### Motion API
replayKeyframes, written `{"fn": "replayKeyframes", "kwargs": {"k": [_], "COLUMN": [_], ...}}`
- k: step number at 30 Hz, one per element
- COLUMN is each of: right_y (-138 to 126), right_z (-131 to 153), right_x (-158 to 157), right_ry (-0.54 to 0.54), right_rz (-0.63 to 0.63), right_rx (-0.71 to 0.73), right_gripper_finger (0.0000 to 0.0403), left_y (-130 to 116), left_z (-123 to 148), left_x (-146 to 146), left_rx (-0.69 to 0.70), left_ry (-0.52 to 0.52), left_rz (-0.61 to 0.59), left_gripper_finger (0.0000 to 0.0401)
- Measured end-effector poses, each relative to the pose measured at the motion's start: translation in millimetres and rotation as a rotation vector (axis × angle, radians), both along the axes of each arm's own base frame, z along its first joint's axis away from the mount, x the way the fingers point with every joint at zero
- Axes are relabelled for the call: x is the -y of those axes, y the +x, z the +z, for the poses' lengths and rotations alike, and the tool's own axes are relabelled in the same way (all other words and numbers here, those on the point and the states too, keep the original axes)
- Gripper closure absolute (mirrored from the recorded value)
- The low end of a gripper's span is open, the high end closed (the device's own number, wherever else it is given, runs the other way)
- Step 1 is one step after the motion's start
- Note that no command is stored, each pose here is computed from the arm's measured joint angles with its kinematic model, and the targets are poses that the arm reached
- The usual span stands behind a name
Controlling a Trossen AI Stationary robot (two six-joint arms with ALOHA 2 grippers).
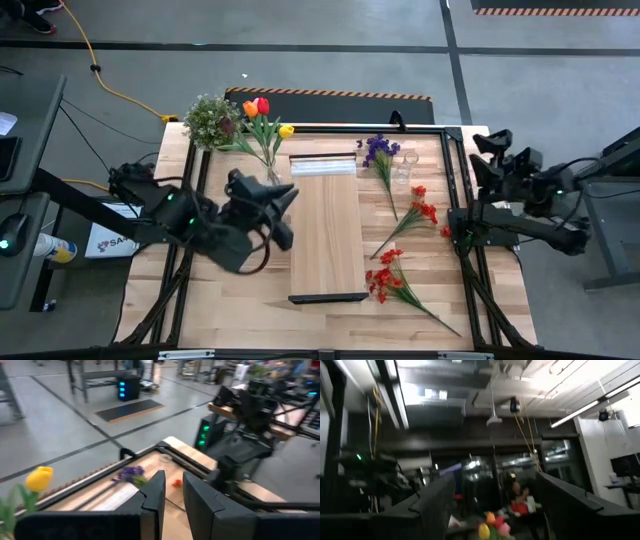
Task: Pick and place flowers into a vace then onto a shelf
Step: Put the bottom orange flowers into the right transparent vase
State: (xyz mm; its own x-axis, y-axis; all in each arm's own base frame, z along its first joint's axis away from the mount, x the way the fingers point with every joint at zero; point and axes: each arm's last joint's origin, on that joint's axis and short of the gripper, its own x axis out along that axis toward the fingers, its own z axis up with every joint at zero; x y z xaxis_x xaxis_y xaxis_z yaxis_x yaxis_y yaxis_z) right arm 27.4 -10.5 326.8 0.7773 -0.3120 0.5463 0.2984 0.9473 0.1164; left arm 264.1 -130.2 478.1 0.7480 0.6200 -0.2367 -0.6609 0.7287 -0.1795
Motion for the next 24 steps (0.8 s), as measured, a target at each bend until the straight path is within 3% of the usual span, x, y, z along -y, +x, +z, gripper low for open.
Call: {"fn": "replayKeyframes", "kwargs": {"k": [8,15,24], "right_y": [-15,0,27], "right_z": [35,56,74], "right_x": [-5,-3,0], "right_ry": [-0.001,0.052,0.331], "right_rz": [0.002,0.081,0.292], "right_rx": [-0.182,-0.432,-0.715], "right_gripper_finger": [0.0135,0.0135,0.0135], "left_y": [-9,-9,-17], "left_z": [-2,-10,-22], "left_x": [23,25,20], "left_rx": [0.056,0.044,0.013], "left_ry": [-0.025,-0.067,-0.206], "left_rz": [-0.029,-0.031,-0.008], "left_gripper_finger": [0.0299,0.0299,0.0299]}}
